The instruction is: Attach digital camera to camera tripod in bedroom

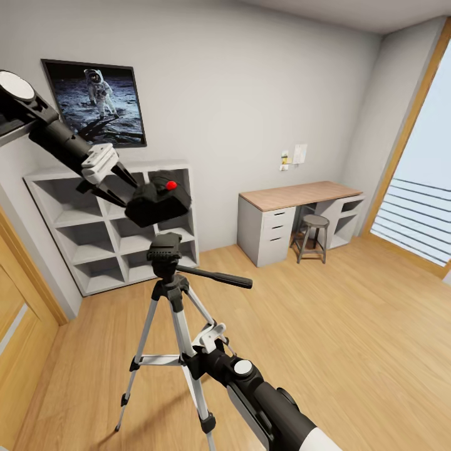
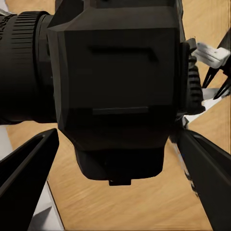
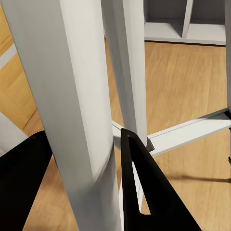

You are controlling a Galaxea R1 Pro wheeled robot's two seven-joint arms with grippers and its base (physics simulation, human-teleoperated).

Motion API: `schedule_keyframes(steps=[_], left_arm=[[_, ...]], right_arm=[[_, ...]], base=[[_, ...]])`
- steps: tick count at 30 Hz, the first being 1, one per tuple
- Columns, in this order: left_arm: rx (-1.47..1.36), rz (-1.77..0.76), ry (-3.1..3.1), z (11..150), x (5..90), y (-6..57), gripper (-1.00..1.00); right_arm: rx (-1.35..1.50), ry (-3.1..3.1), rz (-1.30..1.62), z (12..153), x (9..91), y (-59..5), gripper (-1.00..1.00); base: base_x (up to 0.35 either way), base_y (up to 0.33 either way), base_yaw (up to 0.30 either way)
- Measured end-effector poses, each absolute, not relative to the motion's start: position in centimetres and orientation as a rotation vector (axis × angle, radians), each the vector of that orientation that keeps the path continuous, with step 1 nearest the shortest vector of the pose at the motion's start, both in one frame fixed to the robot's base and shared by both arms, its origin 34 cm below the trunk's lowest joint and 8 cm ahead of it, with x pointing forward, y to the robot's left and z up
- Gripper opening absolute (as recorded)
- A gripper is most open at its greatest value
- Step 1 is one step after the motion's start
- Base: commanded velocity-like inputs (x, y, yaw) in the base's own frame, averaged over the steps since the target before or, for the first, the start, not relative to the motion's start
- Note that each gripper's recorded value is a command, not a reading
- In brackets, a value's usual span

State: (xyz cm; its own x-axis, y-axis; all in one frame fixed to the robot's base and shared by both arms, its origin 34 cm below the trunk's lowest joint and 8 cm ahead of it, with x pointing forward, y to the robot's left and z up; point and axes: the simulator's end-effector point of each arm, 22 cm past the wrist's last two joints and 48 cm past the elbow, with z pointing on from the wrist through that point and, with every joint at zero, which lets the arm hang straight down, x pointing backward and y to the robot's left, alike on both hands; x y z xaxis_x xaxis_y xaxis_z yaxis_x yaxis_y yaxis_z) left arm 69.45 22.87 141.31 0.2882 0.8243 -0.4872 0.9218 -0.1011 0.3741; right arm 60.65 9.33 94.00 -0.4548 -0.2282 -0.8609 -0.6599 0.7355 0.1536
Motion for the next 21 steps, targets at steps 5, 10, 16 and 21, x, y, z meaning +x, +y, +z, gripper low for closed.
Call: schedule_keyframes(steps=[5, 10, 16, 21], left_arm=[[1.973, -0.204, 1.625, 140.7, 69.1, 23.4, -1.0], [1.995, -0.175, 1.684, 140.1, 69.0, 24.4, -1.0], [1.995, -0.155, 1.709, 140.3, 69.0, 25.0, -1.0], [1.993, -0.157, 1.718, 140.3, 69.0, 25.1, -1.0]], right_arm=[[-0.672, 2.026, 0.599, 94.0, 60.6, 9.3, -1.0], [-0.673, 2.026, 0.599, 94.0, 60.6, 9.3, -1.0], [-0.673, 2.025, 0.599, 94.0, 60.6, 9.4, -1.0], [-0.673, 2.025, 0.599, 94.0, 60.6, 9.4, -1.0]], base=[[0.0, 0.0, 0.0], [0.0, 0.0, 0.0], [0.0, 0.0, 0.0], [0.0, 0.0, 0.0]])
